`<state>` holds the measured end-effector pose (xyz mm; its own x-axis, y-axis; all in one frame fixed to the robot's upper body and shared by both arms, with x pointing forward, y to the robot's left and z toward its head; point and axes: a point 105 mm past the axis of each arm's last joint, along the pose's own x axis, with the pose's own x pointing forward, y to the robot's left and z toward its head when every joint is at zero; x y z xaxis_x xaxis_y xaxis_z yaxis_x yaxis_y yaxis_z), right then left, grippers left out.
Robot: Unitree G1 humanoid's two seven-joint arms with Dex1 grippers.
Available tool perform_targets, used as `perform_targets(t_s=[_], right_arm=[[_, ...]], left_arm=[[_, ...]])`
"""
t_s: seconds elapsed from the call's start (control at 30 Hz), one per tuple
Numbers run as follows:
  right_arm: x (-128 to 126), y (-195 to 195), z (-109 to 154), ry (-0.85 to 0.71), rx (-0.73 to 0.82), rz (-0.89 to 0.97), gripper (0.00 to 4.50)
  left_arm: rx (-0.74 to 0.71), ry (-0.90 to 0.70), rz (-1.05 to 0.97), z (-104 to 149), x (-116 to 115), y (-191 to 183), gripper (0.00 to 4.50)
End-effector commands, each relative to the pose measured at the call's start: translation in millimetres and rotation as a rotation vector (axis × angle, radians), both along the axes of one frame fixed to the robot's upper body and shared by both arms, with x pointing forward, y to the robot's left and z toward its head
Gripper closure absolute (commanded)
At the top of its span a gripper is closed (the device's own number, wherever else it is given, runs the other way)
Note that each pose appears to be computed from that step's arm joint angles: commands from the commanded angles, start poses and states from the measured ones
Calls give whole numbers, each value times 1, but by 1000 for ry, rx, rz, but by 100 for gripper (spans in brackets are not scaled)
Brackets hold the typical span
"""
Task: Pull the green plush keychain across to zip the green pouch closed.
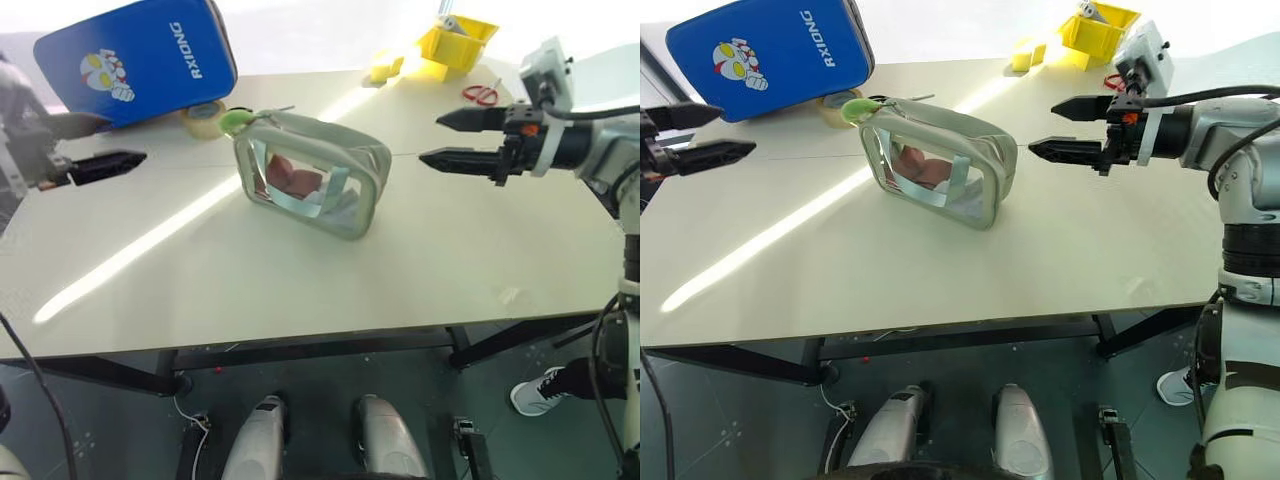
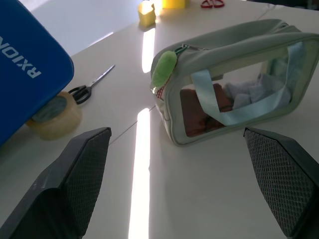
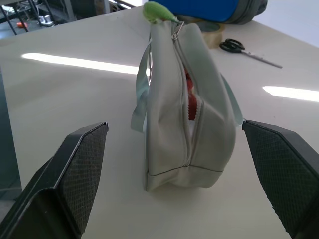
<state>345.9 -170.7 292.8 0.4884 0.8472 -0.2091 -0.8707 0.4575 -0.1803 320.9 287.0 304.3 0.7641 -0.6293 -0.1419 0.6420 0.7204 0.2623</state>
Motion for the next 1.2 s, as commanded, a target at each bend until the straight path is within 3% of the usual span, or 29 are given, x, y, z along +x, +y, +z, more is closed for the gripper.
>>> perform_targets(t_s=[0.03,0.47,0.6,0.8,0.93,1.17,1.2], right_arm=[[-5,1,12,-52,-10,14,2],[-1,2,13,-90,-26,-24,2],[2,24,18,-146,-34,-13,2],[13,67,10,-201,-74,18,2],[26,90,0,-227,-97,25,2],[38,104,-15,-224,-125,35,2],[39,105,-16,-223,-129,39,26]], left_arm=[[20,-33,15,8,-1,4,0],[9,-42,-16,10,3,-6,0],[-3,-28,-79,9,2,-27,0],[95,0,-266,-9,-11,-75,0],[84,-37,-334,-4,-16,-100,0],[103,-34,-371,-1,-30,-109,0],[105,-35,-358,0,-29,-107,0]])
